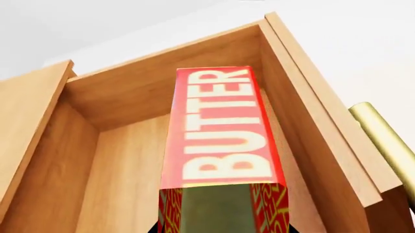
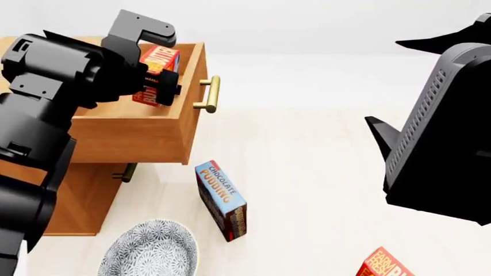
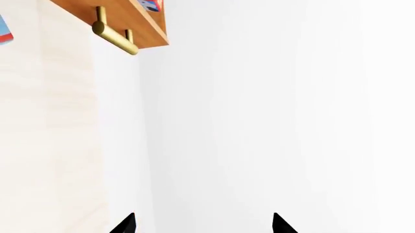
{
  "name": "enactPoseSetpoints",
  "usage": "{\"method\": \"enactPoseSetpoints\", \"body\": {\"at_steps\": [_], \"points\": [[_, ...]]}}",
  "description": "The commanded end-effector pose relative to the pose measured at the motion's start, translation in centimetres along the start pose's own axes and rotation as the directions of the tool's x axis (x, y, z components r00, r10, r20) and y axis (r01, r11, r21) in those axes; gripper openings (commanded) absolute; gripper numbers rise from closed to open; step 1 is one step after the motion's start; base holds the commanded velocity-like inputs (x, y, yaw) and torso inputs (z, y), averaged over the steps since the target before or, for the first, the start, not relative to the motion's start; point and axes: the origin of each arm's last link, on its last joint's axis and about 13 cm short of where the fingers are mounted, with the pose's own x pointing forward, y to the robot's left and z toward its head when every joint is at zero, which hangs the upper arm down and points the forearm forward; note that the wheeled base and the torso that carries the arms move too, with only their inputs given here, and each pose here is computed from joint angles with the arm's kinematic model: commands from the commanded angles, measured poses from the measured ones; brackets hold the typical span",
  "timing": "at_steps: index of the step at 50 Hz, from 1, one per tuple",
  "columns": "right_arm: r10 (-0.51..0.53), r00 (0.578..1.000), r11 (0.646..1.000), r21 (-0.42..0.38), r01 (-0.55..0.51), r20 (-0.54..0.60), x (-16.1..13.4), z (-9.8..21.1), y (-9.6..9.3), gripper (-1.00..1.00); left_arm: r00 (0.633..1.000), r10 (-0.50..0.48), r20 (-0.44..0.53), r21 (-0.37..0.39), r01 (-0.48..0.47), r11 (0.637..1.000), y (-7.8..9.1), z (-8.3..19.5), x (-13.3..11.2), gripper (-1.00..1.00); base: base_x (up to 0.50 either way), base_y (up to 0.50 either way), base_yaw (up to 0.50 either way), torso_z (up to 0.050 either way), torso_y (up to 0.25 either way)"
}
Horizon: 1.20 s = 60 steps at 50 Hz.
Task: Put the butter at the front in the top drawer of the cabinet and close it.
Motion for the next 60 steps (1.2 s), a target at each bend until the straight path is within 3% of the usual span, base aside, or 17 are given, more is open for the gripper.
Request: {"method": "enactPoseSetpoints", "body": {"at_steps": [1, 7, 8, 30, 51, 60], "points": [[0.000, 1.000, 1.000, 0.000, 0.000, 0.000, 0.0, 0.0, 0.0, 1.00, 1.000, 0.011, 0.000, 0.015, -0.011, 1.000, -0.2, -0.1, 0.0, -1.00, 0.00, 0.00, 0.00, 0.000, 0.000], [0.001, 1.000, 1.000, 0.000, -0.001, 0.000, 0.0, 0.0, 0.0, 1.00, 1.000, 0.007, -0.004, 0.019, -0.007, 1.000, -0.3, -0.3, 0.1, -1.00, 0.00, 0.00, 0.00, 0.000, 0.002], [0.002, 1.000, 1.000, 0.001, -0.002, 0.000, 0.0, 0.0, 0.1, 1.00, 1.000, 0.005, -0.003, 0.019, -0.005, 1.000, -0.3, -0.2, 0.1, 1.00, 0.00, 0.00, 0.00, 0.000, 0.000], [0.001, 1.000, 1.000, -0.001, -0.001, 0.006, 0.1, 0.1, -0.1, 1.00, 1.000, 0.001, 0.030, 0.019, -0.002, 1.000, -0.2, 0.6, -0.5, 1.00, 0.00, 0.00, 0.00, 0.000, 0.000], [-0.004, 1.000, 1.000, -0.003, 0.004, 0.015, 0.3, 0.3, -0.1, 1.00, 0.966, 0.003, 0.258, 0.003, -0.004, 1.000, 1.2, 6.2, -5.0, 1.00, 0.00, 0.00, 0.00, 0.000, 0.000], [-0.042, 0.999, 0.999, 0.020, 0.042, -0.008, -0.1, 0.1, 0.0, 1.00, 0.926, -0.074, 0.369, 0.024, 0.070, 0.997, -0.1, 6.6, -7.1, 1.00, 0.00, 0.00, 0.00, 0.000, 0.000]]}}
